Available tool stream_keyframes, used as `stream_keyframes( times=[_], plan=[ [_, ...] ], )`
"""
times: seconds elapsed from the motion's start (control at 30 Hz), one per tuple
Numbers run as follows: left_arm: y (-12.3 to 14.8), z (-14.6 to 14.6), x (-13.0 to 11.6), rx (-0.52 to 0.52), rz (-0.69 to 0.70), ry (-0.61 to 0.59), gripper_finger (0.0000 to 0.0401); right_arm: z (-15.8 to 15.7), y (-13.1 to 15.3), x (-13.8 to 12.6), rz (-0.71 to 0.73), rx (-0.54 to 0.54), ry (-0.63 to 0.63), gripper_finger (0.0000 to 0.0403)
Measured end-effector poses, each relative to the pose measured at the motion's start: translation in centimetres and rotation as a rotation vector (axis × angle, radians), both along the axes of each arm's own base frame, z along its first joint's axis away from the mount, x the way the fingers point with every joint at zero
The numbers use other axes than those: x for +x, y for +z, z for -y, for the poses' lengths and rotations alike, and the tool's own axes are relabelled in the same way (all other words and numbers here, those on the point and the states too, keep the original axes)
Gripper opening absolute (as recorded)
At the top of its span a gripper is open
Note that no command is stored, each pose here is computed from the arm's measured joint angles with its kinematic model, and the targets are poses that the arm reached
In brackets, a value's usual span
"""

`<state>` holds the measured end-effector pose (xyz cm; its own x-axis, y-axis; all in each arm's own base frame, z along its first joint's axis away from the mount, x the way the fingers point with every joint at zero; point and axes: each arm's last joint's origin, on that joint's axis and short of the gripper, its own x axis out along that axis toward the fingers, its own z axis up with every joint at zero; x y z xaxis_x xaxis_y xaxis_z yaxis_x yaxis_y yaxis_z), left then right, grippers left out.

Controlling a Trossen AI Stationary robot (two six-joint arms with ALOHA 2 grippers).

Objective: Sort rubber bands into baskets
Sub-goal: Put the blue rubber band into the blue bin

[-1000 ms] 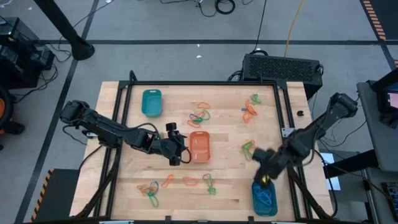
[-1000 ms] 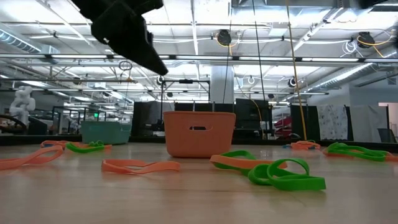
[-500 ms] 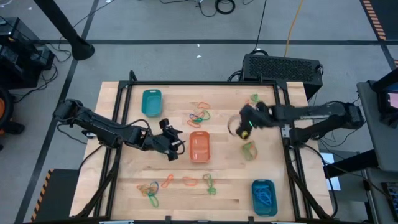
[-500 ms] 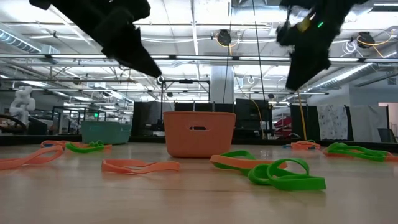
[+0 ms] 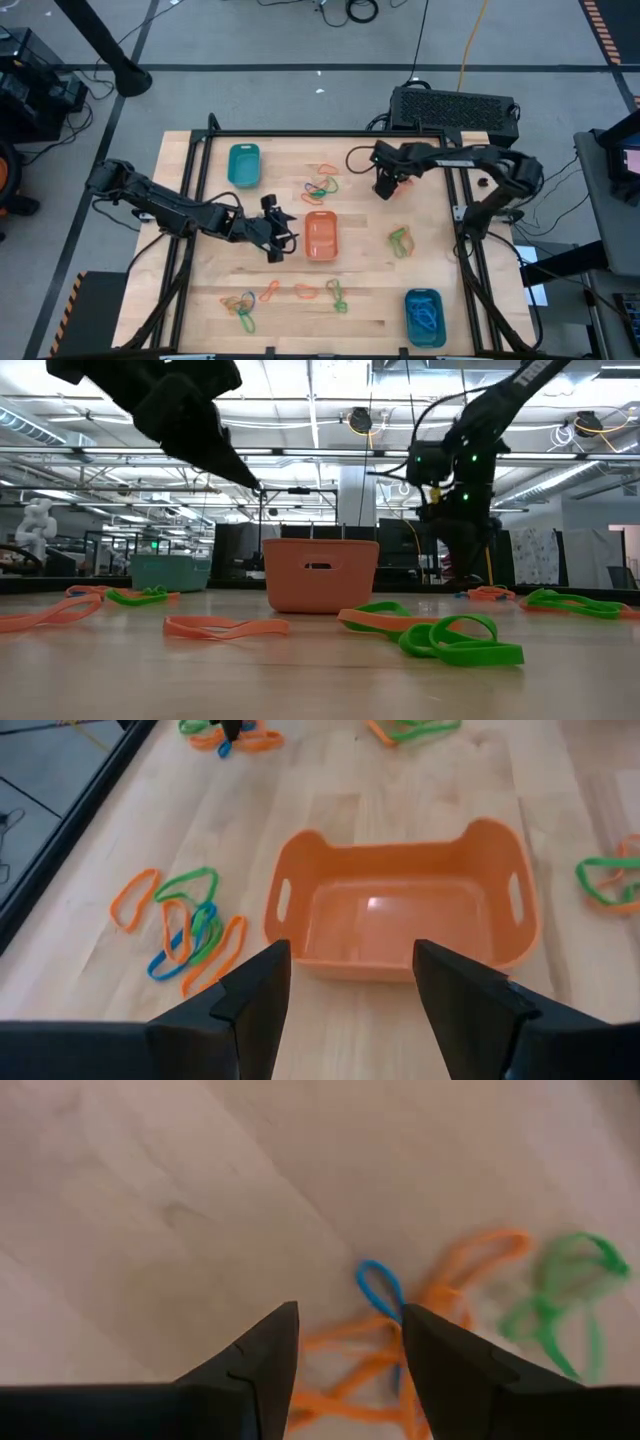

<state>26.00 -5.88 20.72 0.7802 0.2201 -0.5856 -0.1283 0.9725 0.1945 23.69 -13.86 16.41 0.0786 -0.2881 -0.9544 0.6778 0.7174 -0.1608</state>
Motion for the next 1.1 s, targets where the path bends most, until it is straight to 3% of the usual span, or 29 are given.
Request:
stream_keyframes(
  times=[0.3,0.67,0.8,1.0,1.1],
  plan=[
    [-0.3,-0.7,0.0,0.0,-0.004,0.022,0.0219,1.3,-2.3,0.3,-0.041,0.023,0.002,0.0171],
    [-0.2,-0.7,0.1,-0.012,0.014,0.022,0.0219,3.7,-2.6,-0.9,-0.009,0.047,-0.088,0.0164],
    [-0.1,-0.7,0.2,-0.013,0.018,0.022,0.0219,4.2,-3.4,-1.1,-0.005,0.104,-0.104,0.0129],
    [-0.1,-0.7,0.2,-0.013,0.018,0.022,0.0219,4.2,-3.8,-1.1,-0.028,0.121,-0.058,0.0019],
    [-0.1,-0.7,0.2,-0.014,0.018,0.022,0.0219,3.8,-3.1,-1.1,-0.024,0.092,-0.016,0.0008]
  ],
)
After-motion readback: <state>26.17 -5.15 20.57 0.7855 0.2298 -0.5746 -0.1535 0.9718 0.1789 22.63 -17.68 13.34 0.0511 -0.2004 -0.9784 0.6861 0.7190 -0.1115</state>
